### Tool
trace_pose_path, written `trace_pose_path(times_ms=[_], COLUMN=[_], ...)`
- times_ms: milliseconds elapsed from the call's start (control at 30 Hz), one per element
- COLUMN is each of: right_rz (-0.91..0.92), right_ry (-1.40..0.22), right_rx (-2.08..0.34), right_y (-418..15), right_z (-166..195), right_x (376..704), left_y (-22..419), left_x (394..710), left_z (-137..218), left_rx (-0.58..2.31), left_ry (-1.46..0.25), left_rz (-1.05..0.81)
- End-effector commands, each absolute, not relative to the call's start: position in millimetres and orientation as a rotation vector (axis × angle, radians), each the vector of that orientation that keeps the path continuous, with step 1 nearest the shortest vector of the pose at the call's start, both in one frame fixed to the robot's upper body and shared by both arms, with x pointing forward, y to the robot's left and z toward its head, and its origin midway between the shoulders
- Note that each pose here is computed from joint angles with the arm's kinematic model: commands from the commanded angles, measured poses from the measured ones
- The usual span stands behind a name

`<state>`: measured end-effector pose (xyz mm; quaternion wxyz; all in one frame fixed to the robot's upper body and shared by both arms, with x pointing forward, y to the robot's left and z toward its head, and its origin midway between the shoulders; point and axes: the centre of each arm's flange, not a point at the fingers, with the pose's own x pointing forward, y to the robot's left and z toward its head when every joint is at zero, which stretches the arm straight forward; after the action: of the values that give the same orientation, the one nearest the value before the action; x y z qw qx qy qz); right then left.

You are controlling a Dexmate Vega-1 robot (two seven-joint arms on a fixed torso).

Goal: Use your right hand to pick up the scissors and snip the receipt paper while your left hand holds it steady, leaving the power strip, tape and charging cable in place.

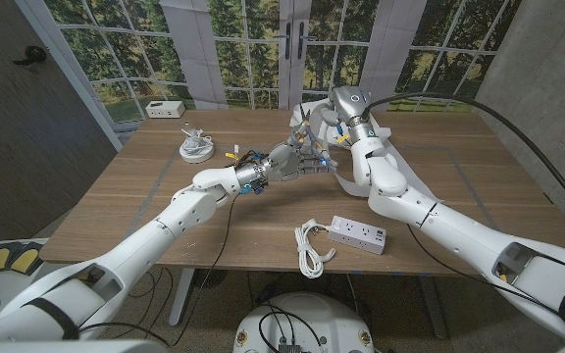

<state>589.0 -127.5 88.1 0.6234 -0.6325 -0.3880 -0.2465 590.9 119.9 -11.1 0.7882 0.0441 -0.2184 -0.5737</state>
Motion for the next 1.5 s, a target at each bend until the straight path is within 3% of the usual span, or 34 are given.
trace_pose_path(times_ms=[33, 1500], right_rz=[-0.557, -0.573], right_ry=[-0.899, -0.880], right_rx=[-1.427, -1.426], right_y=[-127.9, -129.4], right_z=[86.2, 89.5], right_x=[584.1, 588.7], left_y=[120.0, 114.0], left_x=[589.1, 592.6], left_z=[-12.6, -14.8], left_rx=[0.092, 0.088], left_ry=[-0.470, -0.444], left_rz=[-1.245, -1.263])
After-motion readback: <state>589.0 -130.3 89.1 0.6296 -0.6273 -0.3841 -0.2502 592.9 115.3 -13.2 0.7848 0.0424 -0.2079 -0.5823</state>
